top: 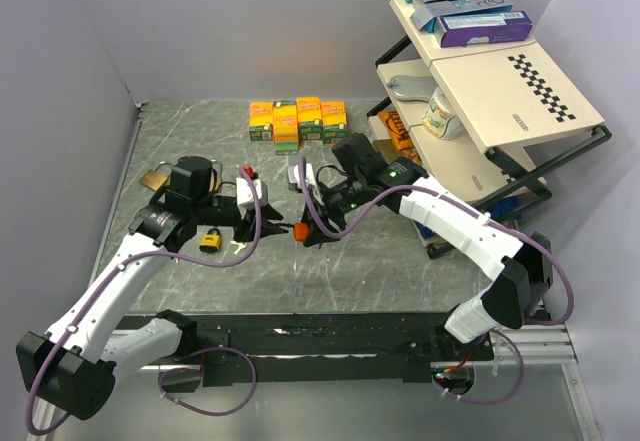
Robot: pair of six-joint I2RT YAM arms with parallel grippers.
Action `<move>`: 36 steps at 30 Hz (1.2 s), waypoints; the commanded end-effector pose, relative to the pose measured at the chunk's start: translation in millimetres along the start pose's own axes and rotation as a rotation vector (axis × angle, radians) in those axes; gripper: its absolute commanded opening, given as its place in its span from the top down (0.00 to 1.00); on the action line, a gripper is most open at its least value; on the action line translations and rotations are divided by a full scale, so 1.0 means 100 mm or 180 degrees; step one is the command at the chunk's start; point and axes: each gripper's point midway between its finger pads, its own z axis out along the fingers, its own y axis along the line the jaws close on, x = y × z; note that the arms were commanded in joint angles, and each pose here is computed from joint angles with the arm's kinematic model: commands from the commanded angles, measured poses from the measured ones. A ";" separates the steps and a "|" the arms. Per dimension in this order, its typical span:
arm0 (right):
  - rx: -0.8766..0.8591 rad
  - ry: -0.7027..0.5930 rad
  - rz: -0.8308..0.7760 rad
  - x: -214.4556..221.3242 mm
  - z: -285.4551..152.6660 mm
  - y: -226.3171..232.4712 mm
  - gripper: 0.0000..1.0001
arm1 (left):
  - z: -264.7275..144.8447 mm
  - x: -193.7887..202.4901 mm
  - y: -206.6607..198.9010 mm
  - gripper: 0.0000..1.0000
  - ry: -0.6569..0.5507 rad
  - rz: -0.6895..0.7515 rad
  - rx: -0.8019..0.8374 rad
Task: Lock with the key
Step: Lock the lock.
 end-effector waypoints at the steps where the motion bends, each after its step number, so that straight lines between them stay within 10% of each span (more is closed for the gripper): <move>1: 0.0101 -0.0335 -0.0422 -0.47 -0.20 0.11 1.00 | 0.01 -0.06 0.00 0.65 -0.0049 0.0037 -0.0033; 11: 0.0151 -0.0382 -0.0455 -0.51 -0.20 0.11 1.00 | 0.00 -0.01 0.07 0.99 -0.0001 -0.0120 -0.0224; 15: 0.0165 -0.0447 -0.0341 -0.53 -0.25 0.09 0.09 | -0.05 -0.26 0.04 0.99 -0.0235 -0.0145 -0.0235; 16: 0.0202 -0.0483 -0.0253 -0.51 -0.29 0.10 0.01 | -0.05 -0.30 0.04 0.99 -0.0281 -0.0155 -0.0240; 36: 0.0199 -0.0792 -0.0343 -0.50 -0.60 0.08 0.09 | -0.10 -1.08 -0.08 0.99 -0.0770 -0.0664 0.0213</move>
